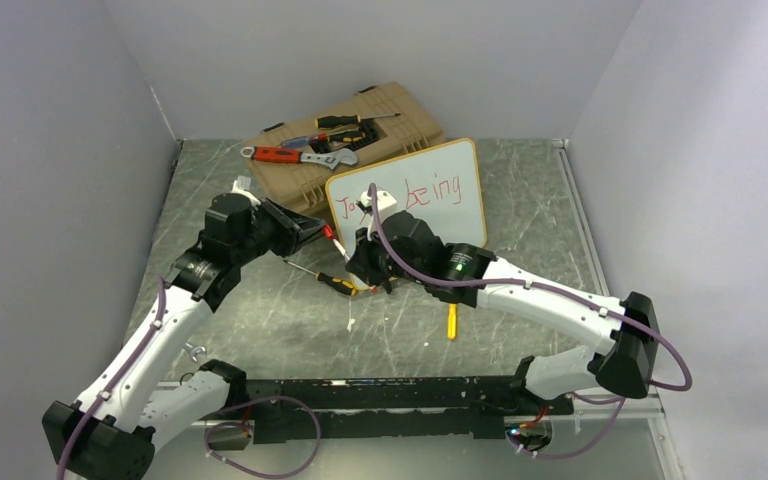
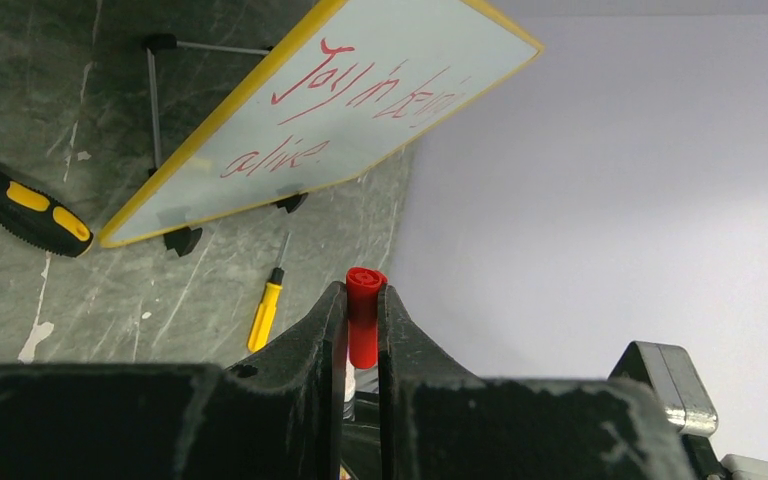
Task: Write a sentence on the whiteboard
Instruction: Close the whiteboard marker at the center of the board.
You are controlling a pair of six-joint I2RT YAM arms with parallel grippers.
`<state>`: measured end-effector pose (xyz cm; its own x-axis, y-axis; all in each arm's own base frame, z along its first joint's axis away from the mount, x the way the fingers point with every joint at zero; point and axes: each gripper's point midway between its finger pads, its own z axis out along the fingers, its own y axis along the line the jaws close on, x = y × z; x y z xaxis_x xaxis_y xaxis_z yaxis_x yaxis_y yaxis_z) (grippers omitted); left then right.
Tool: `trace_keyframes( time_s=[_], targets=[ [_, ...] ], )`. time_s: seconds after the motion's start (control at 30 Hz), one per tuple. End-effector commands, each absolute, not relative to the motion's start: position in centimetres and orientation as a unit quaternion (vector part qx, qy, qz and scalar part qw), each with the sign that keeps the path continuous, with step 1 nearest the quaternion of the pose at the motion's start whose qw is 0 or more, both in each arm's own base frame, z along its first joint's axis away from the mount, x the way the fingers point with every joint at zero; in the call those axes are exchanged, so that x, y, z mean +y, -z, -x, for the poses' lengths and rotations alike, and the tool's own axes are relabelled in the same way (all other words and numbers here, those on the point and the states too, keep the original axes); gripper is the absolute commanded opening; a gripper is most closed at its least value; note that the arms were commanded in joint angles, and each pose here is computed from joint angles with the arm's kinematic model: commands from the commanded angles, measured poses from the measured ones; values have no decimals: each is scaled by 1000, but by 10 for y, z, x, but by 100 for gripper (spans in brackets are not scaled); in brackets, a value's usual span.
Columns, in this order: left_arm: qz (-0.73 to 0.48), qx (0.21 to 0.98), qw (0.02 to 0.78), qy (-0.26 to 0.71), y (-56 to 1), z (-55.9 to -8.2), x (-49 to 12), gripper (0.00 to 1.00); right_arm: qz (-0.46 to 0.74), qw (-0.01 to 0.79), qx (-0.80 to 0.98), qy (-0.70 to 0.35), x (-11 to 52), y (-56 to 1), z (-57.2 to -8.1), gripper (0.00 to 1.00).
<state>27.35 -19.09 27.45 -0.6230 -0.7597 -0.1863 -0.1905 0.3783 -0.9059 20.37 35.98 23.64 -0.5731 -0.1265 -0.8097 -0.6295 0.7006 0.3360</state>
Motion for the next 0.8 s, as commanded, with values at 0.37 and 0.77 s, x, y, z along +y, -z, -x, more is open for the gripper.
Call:
trace_keyframes(
  time_s=[0.37,0.77],
  targets=[
    [310,767,308,469,-278,-271,-193,0,211,429,813,-332,359,-263,-206,0],
    [309,770,304,468,-275,-271,-195,0,213,428,814,-330,361,-262,-207,0]
  ],
)
